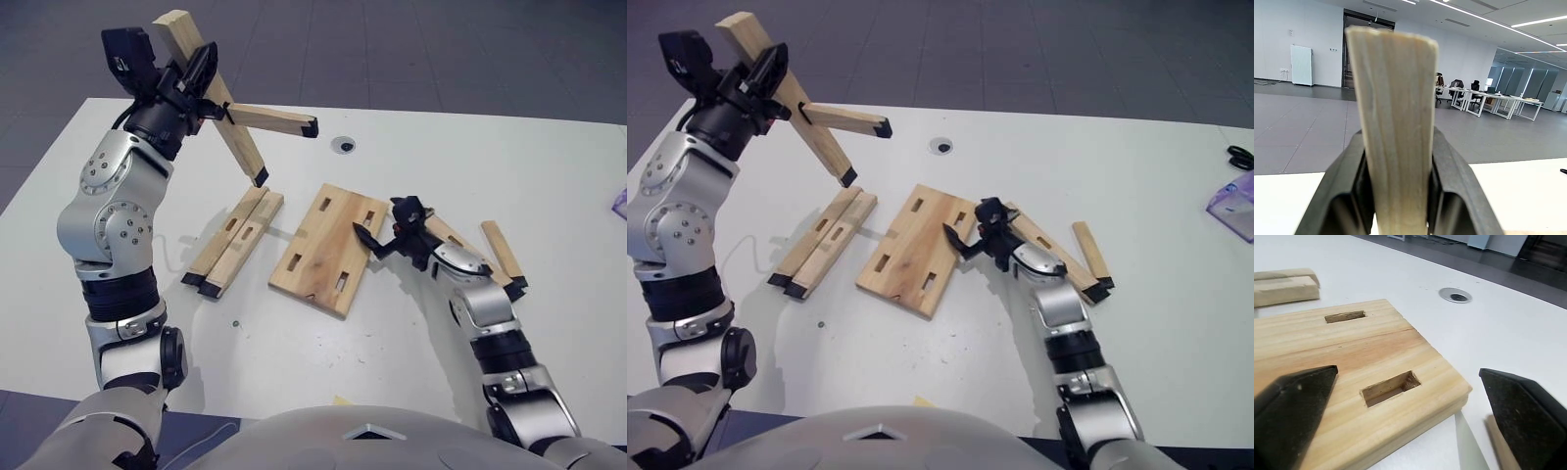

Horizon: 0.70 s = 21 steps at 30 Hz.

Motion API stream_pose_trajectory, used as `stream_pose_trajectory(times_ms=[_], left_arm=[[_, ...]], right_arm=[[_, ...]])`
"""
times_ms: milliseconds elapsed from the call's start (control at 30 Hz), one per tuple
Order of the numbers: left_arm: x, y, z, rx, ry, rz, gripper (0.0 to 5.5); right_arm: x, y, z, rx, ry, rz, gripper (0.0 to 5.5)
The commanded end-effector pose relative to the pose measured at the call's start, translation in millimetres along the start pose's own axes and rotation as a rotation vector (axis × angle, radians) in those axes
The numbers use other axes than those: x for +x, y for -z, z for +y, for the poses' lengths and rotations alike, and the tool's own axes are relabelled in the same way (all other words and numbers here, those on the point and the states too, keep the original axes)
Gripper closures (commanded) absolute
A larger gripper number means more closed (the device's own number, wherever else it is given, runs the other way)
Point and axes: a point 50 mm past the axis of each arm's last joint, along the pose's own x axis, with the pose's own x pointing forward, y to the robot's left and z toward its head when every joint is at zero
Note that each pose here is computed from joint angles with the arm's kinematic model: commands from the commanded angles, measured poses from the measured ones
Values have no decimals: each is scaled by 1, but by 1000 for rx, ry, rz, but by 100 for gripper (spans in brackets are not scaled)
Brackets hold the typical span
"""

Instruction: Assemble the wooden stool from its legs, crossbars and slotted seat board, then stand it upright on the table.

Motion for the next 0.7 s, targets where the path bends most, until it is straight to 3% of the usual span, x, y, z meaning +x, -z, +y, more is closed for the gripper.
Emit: stream_pose_trajectory(times_ms=[33,167,333,533,700], left_arm=[[-7,-1,-3,14,-17,-2,445],[-9,-13,-6,-52,5,-37,445],[-30,-31,-9,-286,98,-27,445],[-58,5,-22,-444,23,184,445],[-63,18,-45,-511,12,254,445]], right_arm=[[-31,63,6,-2,131,347,10],[-18,32,6,54,263,139,10],[-28,-5,-29,107,517,-111,10],[-39,-9,-35,133,585,-183,10],[-39,-8,-28,132,577,-187,10]])
